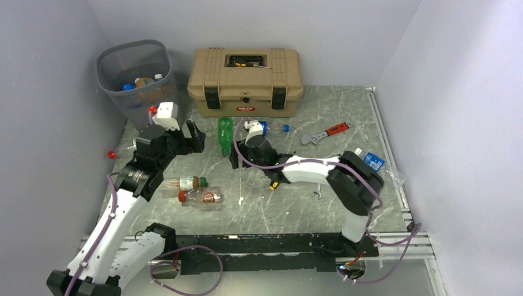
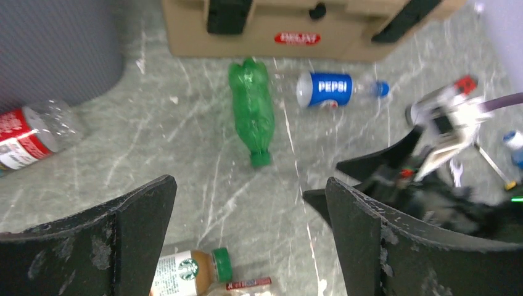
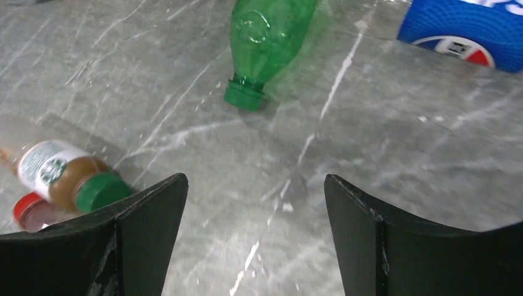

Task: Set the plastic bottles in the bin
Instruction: Pick up the plastic bottle at the center of the board.

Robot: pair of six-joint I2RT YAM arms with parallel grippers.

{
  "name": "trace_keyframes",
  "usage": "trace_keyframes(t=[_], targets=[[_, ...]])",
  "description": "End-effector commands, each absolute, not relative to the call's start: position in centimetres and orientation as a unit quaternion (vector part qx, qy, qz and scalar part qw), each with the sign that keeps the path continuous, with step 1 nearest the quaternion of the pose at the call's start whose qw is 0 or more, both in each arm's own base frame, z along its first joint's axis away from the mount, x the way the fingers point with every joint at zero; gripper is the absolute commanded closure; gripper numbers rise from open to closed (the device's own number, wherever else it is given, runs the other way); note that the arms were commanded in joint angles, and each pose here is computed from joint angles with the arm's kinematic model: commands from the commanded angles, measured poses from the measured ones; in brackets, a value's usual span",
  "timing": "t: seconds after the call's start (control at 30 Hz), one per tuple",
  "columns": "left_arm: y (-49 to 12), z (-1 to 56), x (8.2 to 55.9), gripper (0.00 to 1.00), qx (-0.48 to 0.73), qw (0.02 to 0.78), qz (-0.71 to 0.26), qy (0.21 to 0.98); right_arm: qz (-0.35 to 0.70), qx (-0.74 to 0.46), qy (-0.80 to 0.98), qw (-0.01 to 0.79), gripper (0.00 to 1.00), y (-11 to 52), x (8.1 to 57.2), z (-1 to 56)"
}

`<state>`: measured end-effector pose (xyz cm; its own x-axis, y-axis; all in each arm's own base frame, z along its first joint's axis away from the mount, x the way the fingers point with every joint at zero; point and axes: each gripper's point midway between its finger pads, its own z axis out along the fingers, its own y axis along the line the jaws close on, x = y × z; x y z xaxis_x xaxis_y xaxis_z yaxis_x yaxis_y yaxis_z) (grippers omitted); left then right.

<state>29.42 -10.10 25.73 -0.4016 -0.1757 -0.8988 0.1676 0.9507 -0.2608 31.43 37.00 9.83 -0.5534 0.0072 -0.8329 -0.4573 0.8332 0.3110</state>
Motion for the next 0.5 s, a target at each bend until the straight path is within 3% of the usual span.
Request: trace_keyframes(t=[0.0, 0.47], targets=[[-8.1, 27.6, 29.7, 0.03, -0.060, 0.598, -0.134, 0.788, 0.280, -0.112, 0.829, 0.471, 0.15, 40.5, 34.2, 10.5], [-7.9, 27.8, 29.5, 0.03, -0.066, 0.598, -0.135, 0.787, 0.244, -0.083, 0.858, 0.443, 0.22, 44.2, 38.1, 4.8]])
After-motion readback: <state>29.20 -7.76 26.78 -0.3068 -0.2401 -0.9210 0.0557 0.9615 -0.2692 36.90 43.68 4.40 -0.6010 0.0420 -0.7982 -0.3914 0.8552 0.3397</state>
